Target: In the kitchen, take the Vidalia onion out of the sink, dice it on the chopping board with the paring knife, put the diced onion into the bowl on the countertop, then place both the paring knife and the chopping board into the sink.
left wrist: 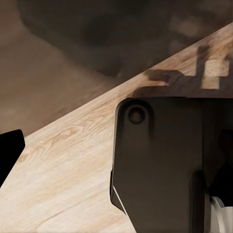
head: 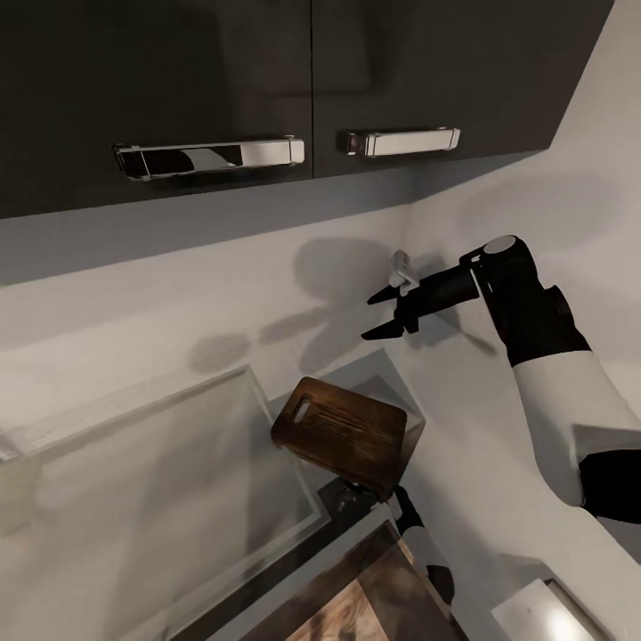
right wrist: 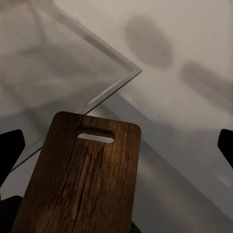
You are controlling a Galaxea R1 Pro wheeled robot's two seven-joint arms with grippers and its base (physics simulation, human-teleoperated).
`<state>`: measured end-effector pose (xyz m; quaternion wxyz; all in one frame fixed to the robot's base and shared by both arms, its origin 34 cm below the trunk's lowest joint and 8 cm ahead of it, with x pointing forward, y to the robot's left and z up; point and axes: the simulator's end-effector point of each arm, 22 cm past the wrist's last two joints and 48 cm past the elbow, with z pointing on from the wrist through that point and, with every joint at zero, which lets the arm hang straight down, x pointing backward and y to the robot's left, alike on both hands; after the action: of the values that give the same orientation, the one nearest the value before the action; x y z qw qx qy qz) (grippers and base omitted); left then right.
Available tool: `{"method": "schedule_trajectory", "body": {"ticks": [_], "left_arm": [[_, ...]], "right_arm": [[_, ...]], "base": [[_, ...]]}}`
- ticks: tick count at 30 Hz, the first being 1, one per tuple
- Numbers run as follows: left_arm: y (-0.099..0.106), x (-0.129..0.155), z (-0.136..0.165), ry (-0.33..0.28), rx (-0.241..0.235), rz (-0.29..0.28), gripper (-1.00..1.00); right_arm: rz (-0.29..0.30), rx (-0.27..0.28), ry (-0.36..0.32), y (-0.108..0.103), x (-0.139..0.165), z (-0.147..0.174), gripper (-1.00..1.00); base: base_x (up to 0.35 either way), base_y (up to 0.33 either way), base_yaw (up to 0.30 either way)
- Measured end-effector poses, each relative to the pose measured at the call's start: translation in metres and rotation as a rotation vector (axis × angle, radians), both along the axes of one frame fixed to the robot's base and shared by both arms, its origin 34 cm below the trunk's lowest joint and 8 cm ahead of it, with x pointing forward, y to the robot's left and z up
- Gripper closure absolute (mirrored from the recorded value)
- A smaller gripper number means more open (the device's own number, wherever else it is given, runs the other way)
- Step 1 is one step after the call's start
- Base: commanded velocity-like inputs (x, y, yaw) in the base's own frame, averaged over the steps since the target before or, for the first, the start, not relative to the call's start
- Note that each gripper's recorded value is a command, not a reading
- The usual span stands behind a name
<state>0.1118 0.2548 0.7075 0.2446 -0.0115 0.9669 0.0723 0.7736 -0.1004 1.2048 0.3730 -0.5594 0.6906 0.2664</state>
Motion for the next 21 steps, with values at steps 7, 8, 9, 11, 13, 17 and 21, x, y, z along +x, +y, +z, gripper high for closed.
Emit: {"method": "schedule_trajectory", "body": {"ticks": [7,8,9,11,13,17,21], "left_arm": [[0.000,-0.002,0.000,0.008,0.000,0.000,-1.00],[0.000,-0.003,0.000,0.009,0.000,0.000,-1.00],[0.000,-0.003,0.000,0.011,0.000,0.000,-1.00],[0.000,-0.004,0.000,0.014,0.000,0.000,-1.00],[0.000,-0.005,0.000,0.017,0.000,0.000,-1.00],[0.000,-0.007,0.000,0.024,0.000,0.000,-1.00],[0.000,-0.009,0.000,0.031,0.000,0.000,-1.00]], "right_arm": [[0.035,-0.051,0.018,0.009,-0.006,-0.018,-1.00],[0.041,-0.059,0.021,0.010,-0.007,-0.021,-1.00],[0.043,-0.062,0.023,0.011,-0.007,-0.023,-1.00],[0.052,-0.066,0.027,0.014,-0.008,-0.027,-1.00],[0.062,-0.063,0.030,0.020,-0.009,-0.028,-1.00],[0.083,-0.052,0.033,0.033,-0.011,-0.031,-1.00],[0.114,-0.033,0.034,0.054,-0.016,-0.031,-1.00]], "base": [[0.000,0.000,0.000],[0.000,0.000,0.000],[0.000,0.000,0.000],[0.000,0.000,0.000],[0.000,0.000,0.000],[0.000,0.000,0.000],[0.000,0.000,0.000]]}}
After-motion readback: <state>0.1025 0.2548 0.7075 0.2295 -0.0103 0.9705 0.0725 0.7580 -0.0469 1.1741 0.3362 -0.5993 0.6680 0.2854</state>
